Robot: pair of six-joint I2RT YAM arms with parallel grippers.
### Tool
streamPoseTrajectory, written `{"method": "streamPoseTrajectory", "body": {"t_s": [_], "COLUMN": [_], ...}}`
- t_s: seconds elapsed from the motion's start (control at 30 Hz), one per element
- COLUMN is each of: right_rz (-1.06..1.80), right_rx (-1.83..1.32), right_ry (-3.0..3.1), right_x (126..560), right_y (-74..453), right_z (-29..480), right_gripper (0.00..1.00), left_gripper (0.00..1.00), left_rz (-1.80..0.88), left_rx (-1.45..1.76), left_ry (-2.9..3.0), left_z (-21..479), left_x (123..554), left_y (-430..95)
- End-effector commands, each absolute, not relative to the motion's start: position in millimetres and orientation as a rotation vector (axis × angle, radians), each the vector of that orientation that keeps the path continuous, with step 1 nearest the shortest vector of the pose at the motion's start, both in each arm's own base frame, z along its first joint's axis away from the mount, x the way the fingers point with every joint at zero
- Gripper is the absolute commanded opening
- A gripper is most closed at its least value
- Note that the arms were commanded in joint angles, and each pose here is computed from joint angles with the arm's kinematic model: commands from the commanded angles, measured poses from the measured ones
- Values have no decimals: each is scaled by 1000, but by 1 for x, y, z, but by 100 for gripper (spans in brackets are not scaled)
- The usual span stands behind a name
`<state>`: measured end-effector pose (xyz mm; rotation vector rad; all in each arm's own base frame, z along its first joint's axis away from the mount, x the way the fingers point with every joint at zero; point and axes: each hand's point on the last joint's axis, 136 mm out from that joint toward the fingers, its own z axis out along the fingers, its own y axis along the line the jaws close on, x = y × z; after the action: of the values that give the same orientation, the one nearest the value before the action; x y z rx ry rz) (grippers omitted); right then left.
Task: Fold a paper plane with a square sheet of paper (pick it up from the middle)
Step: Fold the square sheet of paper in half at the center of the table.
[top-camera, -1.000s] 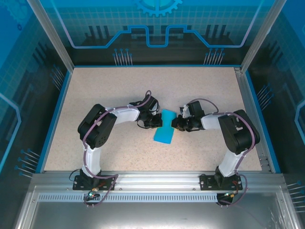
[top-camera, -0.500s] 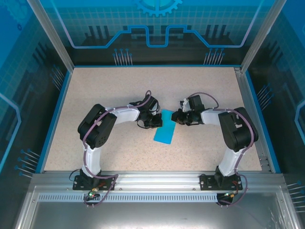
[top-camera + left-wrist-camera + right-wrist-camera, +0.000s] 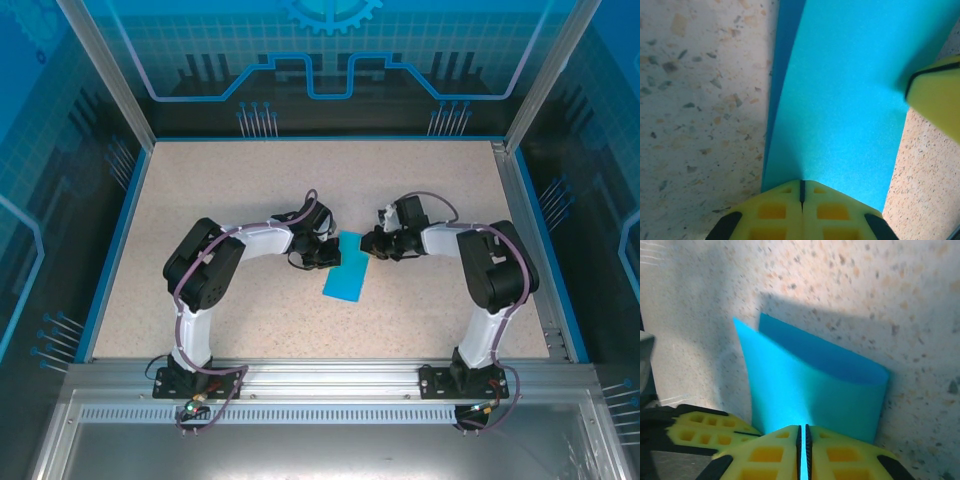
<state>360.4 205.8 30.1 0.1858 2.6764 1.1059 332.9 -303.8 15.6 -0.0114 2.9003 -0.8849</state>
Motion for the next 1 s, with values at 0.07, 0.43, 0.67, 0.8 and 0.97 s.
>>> {"method": "streamPoseTrajectory", "body": {"t_s": [0.07, 0.43, 0.67, 0.8, 0.97], "right_rz": [1129, 1035, 1111, 1170, 1158], "right_rx": [181, 281, 249, 244, 280], "right_ry": [2648, 2772, 2693, 2633, 2663], "right_x": [376, 367, 379, 391, 395], "right_y": [197, 185, 191, 191, 187], "right_z": [47, -6, 33, 56, 46], "right_gripper": [14, 13, 14, 14, 13], "left_gripper": [0, 0, 0, 0, 0], "left_rz": [-790, -788, -785, -786, -789], "left_rx": [-12, -8, -6, -4, -7], "left_ry": [3011, 3011, 3014, 3012, 3011], "left_z": [-13, -13, -13, -12, -13], "left_x": [314, 313, 312, 312, 313], "left_y": [-290, -290, -290, -290, -290]}}
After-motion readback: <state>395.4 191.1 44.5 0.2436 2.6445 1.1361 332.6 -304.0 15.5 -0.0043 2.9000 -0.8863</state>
